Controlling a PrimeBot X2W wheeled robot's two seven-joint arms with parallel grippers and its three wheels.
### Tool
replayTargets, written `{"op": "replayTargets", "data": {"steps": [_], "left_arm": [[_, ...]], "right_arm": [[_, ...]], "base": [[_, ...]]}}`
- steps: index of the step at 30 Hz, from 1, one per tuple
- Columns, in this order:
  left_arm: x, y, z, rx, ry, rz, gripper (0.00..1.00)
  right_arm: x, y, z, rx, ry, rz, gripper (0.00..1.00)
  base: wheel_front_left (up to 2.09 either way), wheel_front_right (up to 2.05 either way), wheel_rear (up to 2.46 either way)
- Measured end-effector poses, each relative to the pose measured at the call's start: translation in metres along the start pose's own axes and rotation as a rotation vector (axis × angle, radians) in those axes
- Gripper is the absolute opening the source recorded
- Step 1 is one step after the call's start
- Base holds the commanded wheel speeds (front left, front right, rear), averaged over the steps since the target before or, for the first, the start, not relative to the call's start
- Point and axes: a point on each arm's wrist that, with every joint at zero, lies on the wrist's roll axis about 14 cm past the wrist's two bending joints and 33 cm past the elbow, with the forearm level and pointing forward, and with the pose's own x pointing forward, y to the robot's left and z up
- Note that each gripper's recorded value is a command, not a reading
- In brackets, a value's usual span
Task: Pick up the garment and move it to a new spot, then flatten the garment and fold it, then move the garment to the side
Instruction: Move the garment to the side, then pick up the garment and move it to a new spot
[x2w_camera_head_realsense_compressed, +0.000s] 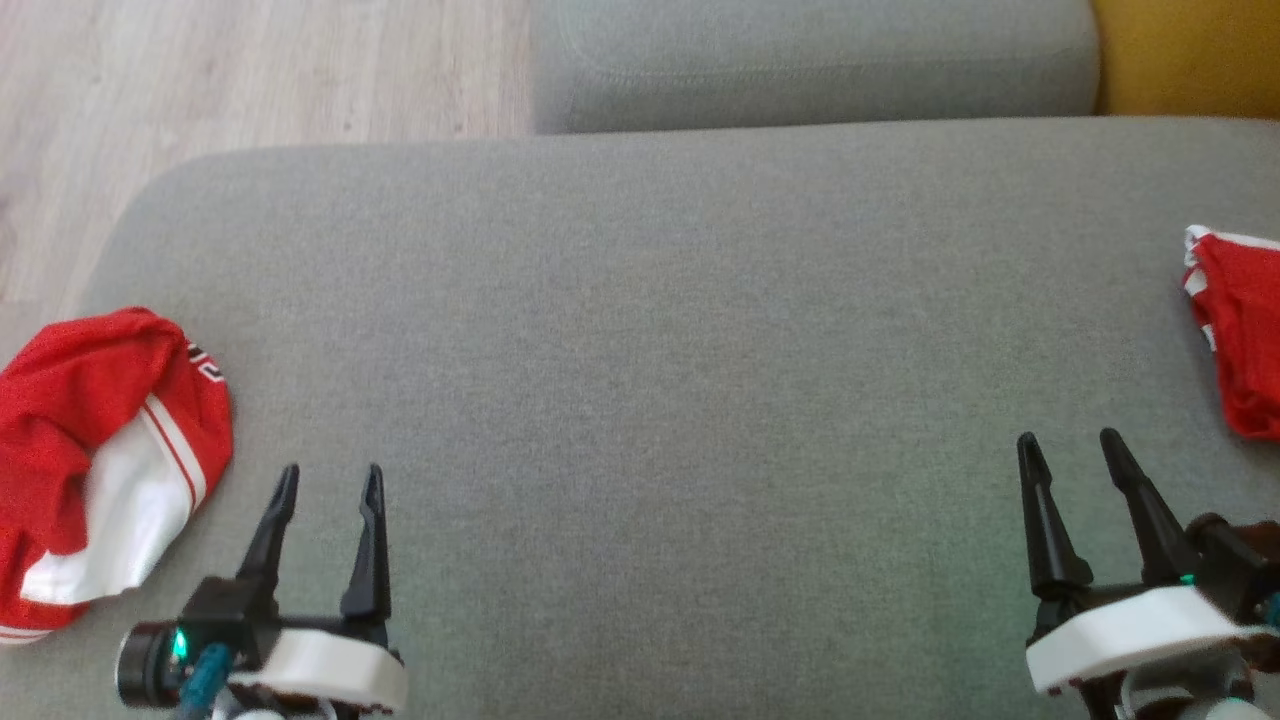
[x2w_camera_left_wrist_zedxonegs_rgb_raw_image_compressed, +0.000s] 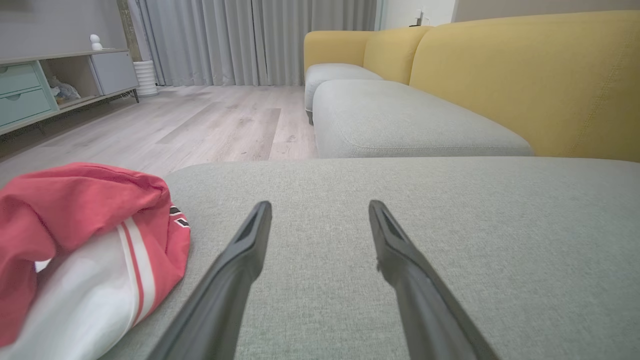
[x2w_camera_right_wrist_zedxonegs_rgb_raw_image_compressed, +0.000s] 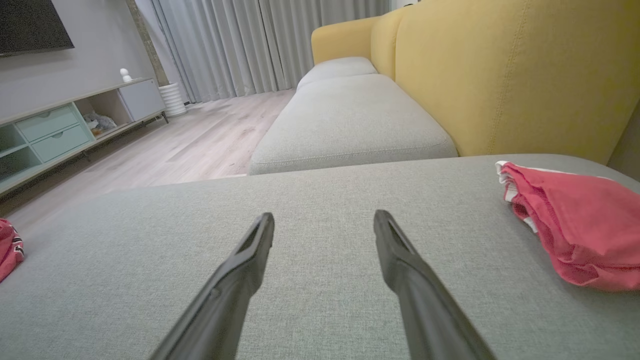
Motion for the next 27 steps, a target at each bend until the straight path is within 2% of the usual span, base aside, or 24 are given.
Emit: {"op": "replayTargets", "data": {"steps": [14, 27], "left_arm": [[-0.017, -0.007, -0.002, -0.005, 0.017, -0.012, 1.00], [-0.019, 0.000, -0.005, -0.007, 0.025, 0.013, 1.00]], "right_arm": [[-0.016, 0.003, 0.008, -0.012, -0.006, 0.004, 1.00], [-0.010, 0.006, 0.005, -0.014, 0.011, 0.018, 1.00]], "base": [[0.00, 0.00, 0.00], [0.00, 0.00, 0.00]]}}
